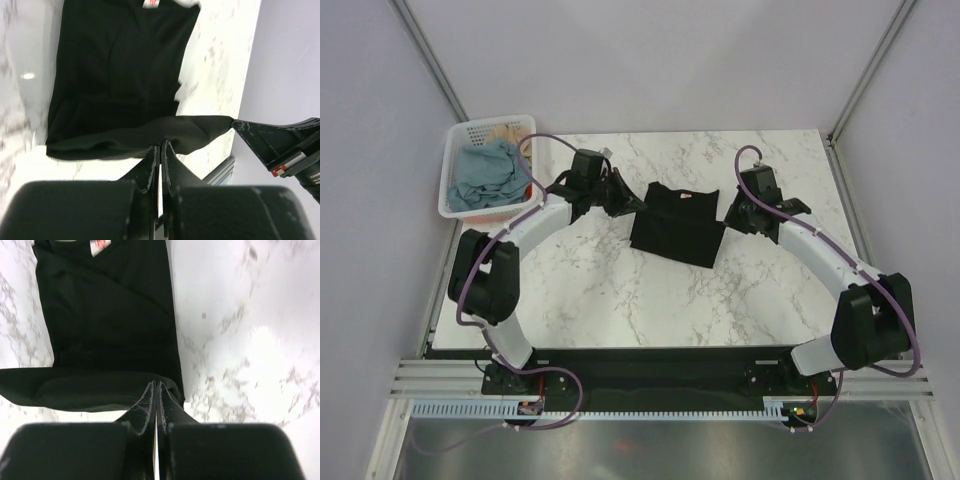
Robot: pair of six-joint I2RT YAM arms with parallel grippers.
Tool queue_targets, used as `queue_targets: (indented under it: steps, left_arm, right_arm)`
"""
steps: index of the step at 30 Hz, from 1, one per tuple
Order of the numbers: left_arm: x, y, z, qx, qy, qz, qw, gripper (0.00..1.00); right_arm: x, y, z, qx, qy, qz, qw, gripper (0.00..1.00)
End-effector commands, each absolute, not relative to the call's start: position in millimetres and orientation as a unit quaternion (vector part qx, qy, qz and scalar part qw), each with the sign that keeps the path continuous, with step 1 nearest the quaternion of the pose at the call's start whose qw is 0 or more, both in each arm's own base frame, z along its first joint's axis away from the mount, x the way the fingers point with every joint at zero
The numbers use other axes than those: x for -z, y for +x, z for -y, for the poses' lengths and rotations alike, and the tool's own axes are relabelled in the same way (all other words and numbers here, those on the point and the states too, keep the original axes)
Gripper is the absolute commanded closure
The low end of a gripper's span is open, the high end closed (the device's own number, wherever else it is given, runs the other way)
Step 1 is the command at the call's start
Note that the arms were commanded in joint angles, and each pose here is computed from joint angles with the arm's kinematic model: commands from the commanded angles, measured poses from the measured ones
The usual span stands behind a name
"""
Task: Fold and stack the t-shirts
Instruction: Fold the tshirt
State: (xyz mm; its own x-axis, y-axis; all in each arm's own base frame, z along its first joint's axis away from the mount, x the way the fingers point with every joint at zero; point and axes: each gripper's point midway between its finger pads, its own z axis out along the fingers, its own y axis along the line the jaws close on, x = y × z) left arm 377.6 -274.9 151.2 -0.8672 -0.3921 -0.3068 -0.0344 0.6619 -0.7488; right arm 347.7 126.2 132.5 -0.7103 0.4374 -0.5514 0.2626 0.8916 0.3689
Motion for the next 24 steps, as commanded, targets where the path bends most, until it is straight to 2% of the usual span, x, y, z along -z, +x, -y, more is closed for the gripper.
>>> queue_targets:
  steps: [1,9,11,18,24]
  left_arm:
    - [-178.8,414.2,282.7,0.417,-0.079,-0.868,0.259,0.98]
    - [-184.3,491.3,291.0,0.430,-0.078,-0.852,0.289,0.98]
    - [-168.9,506.5,291.8,0.428,-0.080,-0.854,0.284,0.98]
    - [-193.2,562.5,306.3,0.459,-0.052,-0.824,0.327,0.98]
    - [-169.1,605.8,308.5,0.476,-0.087,-0.813,0.324,0.98]
  right_arm:
    - [-155.5,389.1,-121.1,-0.133,0.174,-0.904,0.366,1.00]
    - [-150.7,461.8,-121.1,-0.147,0.166,-0.902,0.372,1.00]
    - [-146.3,478.0,-118.4,-0.149,0.172,-0.901,0.370,1.00]
    - [-144.3,516.0,-113.4,-0.166,0.188,-0.893,0.374,1.00]
    - [-131.2,545.5,-102.3,-0.173,0.205,-0.888,0.374,1.00]
